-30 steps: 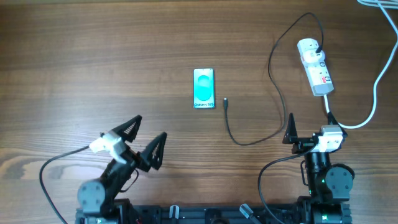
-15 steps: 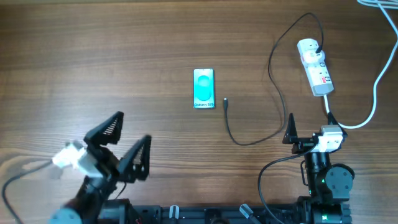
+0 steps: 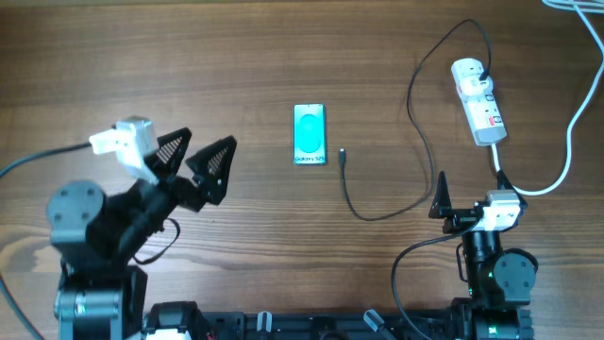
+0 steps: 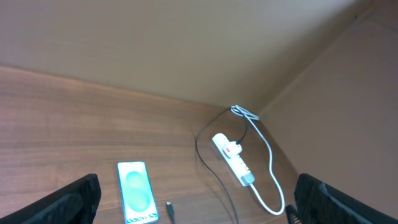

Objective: Plug charger to phone and switch on socket
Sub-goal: 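Move the left gripper over the teal phone on the table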

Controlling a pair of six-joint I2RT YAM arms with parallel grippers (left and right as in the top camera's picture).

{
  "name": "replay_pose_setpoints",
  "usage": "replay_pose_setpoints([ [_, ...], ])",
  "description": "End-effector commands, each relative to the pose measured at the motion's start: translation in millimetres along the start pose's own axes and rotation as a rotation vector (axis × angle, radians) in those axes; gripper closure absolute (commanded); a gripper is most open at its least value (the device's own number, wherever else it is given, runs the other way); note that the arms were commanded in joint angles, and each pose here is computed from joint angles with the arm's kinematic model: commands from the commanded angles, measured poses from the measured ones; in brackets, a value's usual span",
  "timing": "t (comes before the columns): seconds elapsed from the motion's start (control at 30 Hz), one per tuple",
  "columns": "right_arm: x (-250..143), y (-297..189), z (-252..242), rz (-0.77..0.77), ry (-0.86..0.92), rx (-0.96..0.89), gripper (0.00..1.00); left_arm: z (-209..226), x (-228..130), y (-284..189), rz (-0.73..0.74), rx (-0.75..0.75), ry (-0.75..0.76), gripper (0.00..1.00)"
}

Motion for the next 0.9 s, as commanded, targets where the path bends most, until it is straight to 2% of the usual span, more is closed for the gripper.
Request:
replay_pose_setpoints([
  [0.0, 0.6, -0.5, -2.4, -0.004, -0.005, -0.020, 0.00, -20.2, 18.9, 21.5, 0.083, -0.018, -0.052, 0.01],
  [0.07, 0.6, -0.5, -2.4, -0.004, -0.005, -0.020, 0.00, -22.7, 29.1, 43.8, 0.151, 0.119, -0.091, 0.01],
  [0.17, 0.6, -0.5, -2.4, -0.004, -0.006, -0.020, 0.00, -18.1, 34.2, 78.5, 0.309, 0.456, -0.065, 0.00],
  [0.27, 0.6, -0.5, -2.4, -0.004, -0.005, -0.020, 0.00, -22.5, 11.0, 124.8, 0.517, 0.497, -0.038, 0.00],
  [0.43, 0.6, -0.5, -2.4, -0.004, -0.005, -0.020, 0.00, -0.5, -47.3, 176.5, 0.744, 0.564, -0.037, 0.00],
  [0.53, 0.6, -0.5, -2.4, -0.004, -0.005, -0.020, 0.00, 10.4, -67.2, 193.9, 0.783, 0.624, -0.083, 0.00],
  [0.7, 0.6, -0.5, -2.4, -0.004, -0.006, -0.020, 0.00, 23.2, -77.8, 207.8, 0.844, 0.709, -0.127, 0.01],
  [0.87, 0.6, -0.5, -2.4, -0.004, -0.006, -0.020, 0.00, 32.8, -72.5, 226.0, 0.757, 0.776, -0.049, 0.00],
])
Point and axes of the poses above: each gripper's point midway between its finger pads, its own y axis out along the fingers, its own z axis along the line the jaws close on, x = y × z, the point moved 7 cm from there along -y, back along the fingers, and after that the axes turned 10 degrees about -y, right-handed, at the moved point
